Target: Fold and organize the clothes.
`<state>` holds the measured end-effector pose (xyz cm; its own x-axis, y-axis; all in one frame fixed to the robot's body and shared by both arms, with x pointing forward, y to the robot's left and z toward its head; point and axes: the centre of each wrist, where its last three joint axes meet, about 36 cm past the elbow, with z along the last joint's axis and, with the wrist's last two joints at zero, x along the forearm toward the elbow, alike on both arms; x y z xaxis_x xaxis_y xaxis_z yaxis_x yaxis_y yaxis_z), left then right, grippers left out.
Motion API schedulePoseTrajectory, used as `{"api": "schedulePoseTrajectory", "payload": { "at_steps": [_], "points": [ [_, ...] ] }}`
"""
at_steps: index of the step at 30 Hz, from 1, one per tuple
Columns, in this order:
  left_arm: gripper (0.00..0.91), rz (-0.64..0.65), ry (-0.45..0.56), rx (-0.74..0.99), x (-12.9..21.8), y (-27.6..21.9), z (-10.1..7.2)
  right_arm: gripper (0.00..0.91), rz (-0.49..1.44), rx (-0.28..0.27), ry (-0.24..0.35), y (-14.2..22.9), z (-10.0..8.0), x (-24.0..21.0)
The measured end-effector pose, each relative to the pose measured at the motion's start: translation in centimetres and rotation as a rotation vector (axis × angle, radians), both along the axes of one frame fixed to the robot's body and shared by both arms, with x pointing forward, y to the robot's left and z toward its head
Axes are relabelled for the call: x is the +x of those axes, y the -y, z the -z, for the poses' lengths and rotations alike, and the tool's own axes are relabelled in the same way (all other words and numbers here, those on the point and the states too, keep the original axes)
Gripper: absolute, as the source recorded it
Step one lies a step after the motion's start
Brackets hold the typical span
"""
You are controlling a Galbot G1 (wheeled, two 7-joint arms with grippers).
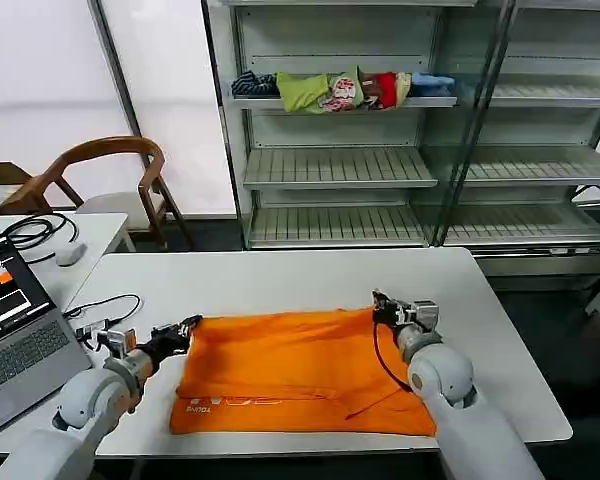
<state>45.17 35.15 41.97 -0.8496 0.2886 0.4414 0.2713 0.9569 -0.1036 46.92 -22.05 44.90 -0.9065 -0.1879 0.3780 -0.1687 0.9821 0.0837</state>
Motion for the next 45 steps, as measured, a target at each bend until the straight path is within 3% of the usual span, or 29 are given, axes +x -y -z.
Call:
{"api": "schedulePoseTrajectory", "payload": {
  "at_steps": [22, 45],
  "points": [
    [0.030, 0.047, 0.020, -0.020, -3.5, 1.0, -0.8, 0.000, -0.009, 0.003, 0.011, 1.0, 0.4, -6.4],
    [0.030, 0.040, -0.011, -0.011, -6.2, -0.2, 0.2, 0.000, -0.009, -0.001, -0.009, 1.5, 1.0, -8.8]
  ]
}}
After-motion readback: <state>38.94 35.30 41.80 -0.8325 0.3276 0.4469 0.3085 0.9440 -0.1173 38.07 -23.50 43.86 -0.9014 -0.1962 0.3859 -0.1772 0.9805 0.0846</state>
